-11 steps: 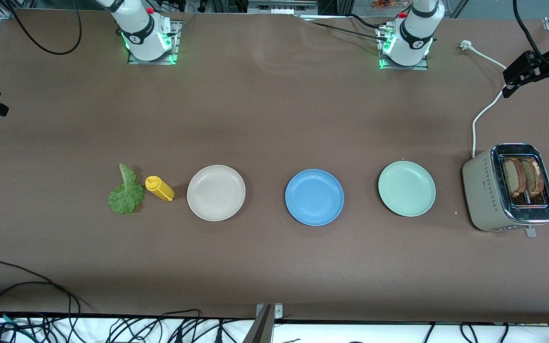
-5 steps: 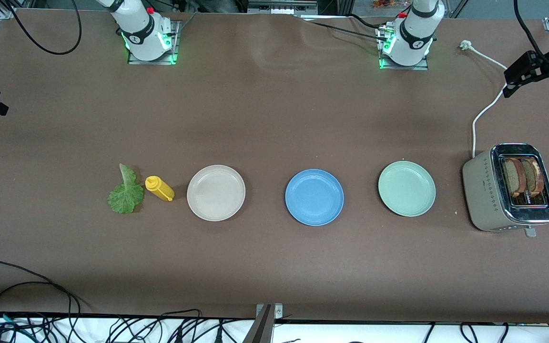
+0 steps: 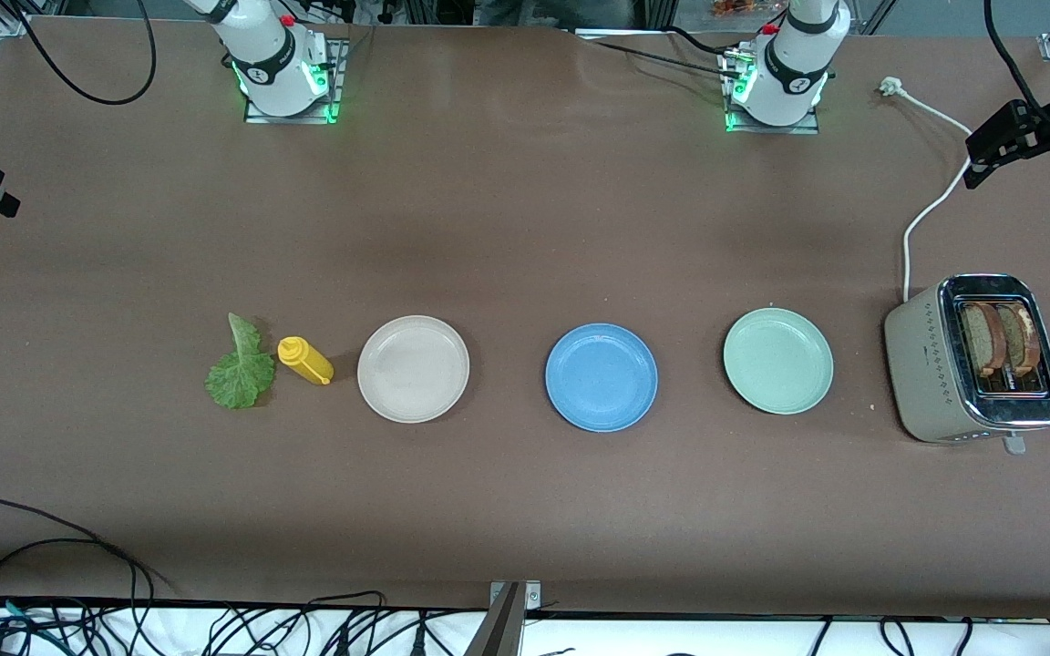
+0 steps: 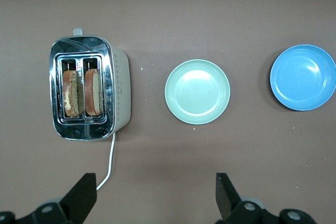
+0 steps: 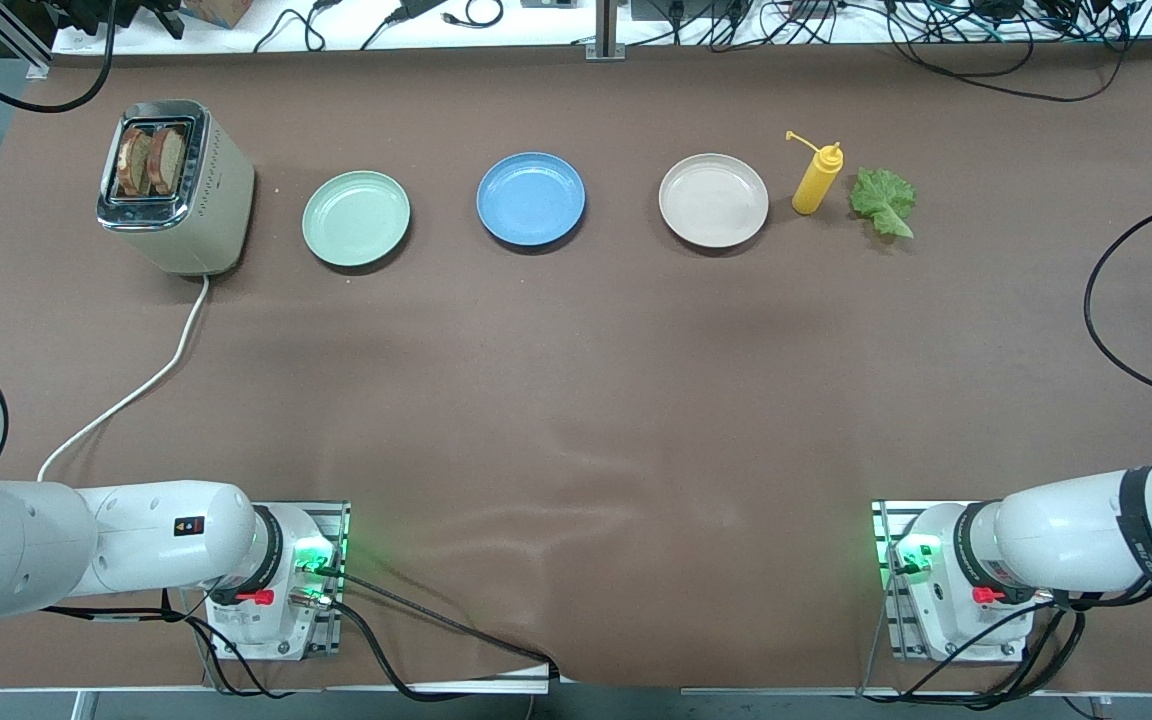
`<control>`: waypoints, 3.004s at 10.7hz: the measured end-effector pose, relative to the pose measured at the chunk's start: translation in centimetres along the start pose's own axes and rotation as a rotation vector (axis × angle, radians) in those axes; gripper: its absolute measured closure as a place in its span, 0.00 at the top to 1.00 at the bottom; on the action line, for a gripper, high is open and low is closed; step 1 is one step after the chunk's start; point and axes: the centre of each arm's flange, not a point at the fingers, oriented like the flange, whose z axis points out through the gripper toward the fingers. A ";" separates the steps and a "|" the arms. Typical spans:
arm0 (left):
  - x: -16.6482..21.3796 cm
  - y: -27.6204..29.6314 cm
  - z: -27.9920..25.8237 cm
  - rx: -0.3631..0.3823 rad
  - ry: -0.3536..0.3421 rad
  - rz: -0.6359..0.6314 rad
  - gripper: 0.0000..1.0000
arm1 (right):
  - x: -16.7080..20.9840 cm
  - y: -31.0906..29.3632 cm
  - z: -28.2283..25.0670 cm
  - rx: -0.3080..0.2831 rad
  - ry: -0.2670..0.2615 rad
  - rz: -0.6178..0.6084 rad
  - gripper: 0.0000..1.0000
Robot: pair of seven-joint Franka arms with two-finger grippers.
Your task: Make sandwich in blue plate with both arms
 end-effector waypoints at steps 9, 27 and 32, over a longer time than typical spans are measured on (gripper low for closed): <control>0.3 0.0 0.6 -0.001 -0.011 0.000 1.00 | 0.6 -1.3 1.2 0.032 -0.024 -0.016 1.00; 0.8 -1.0 1.6 -0.003 -0.030 -0.018 1.00 | 1.3 0.1 0.5 0.030 0.053 0.010 1.00; 0.8 -1.0 1.7 -0.003 -0.037 -0.018 1.00 | 2.2 0.1 1.1 0.024 0.078 0.011 1.00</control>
